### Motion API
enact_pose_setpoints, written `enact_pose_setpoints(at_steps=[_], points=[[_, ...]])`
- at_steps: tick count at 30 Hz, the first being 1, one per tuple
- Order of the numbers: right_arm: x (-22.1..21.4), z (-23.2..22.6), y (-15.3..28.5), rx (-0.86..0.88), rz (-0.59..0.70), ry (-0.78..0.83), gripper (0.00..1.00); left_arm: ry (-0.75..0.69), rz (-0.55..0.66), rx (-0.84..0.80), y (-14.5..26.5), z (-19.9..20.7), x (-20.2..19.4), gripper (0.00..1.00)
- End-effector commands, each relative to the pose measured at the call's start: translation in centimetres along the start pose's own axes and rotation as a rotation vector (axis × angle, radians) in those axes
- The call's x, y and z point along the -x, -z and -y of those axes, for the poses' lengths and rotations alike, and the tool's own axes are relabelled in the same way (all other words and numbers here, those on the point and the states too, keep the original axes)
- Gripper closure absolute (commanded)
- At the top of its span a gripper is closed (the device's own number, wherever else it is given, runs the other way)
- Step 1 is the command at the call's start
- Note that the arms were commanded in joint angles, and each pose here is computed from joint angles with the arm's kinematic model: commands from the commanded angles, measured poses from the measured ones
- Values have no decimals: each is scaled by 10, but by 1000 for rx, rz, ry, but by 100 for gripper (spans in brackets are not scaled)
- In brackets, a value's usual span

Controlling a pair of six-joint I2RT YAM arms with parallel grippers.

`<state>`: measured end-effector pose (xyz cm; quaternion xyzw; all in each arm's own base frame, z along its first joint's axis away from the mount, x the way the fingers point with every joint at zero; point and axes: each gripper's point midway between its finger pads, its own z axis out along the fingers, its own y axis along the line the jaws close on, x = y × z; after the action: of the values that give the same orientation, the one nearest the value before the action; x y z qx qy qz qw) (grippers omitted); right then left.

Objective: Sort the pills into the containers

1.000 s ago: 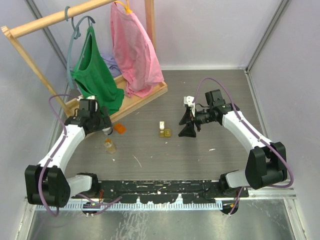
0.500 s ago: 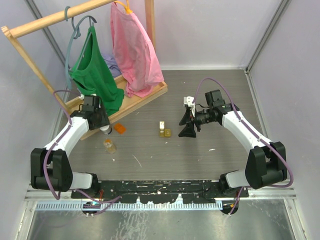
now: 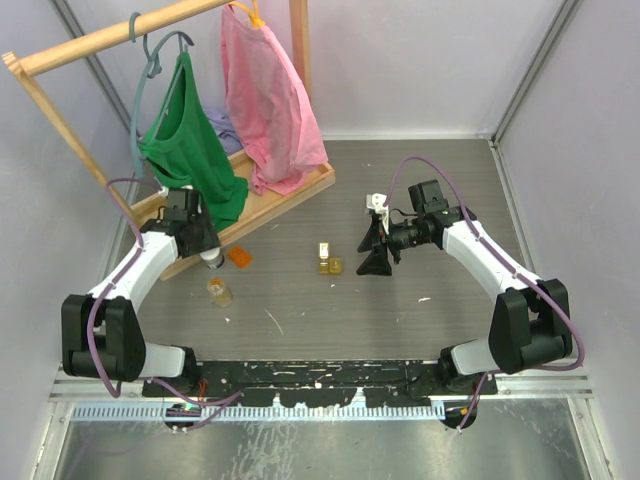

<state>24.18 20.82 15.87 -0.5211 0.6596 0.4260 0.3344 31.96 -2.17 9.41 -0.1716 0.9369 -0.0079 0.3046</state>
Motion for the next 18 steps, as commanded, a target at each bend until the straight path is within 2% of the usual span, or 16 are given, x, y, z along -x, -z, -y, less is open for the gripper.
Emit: enact_pose_setpoints(at_steps=[1,4,12,15,18], points=[[9,-2,1,18,31,32,29,24,36,-42,3,11,17,51],[9,-2,1,20,31,31,29,23,25,-54,4,12,14,60],[10,-5,1,27,34,41,29,30,34,-97,27,15,10,93],[11,-6,1,34,39,46,29,35,47,-125,42,17,5,100],[11,-10,1,50,46,54,29,43,40,-163,53,21,-3,100]])
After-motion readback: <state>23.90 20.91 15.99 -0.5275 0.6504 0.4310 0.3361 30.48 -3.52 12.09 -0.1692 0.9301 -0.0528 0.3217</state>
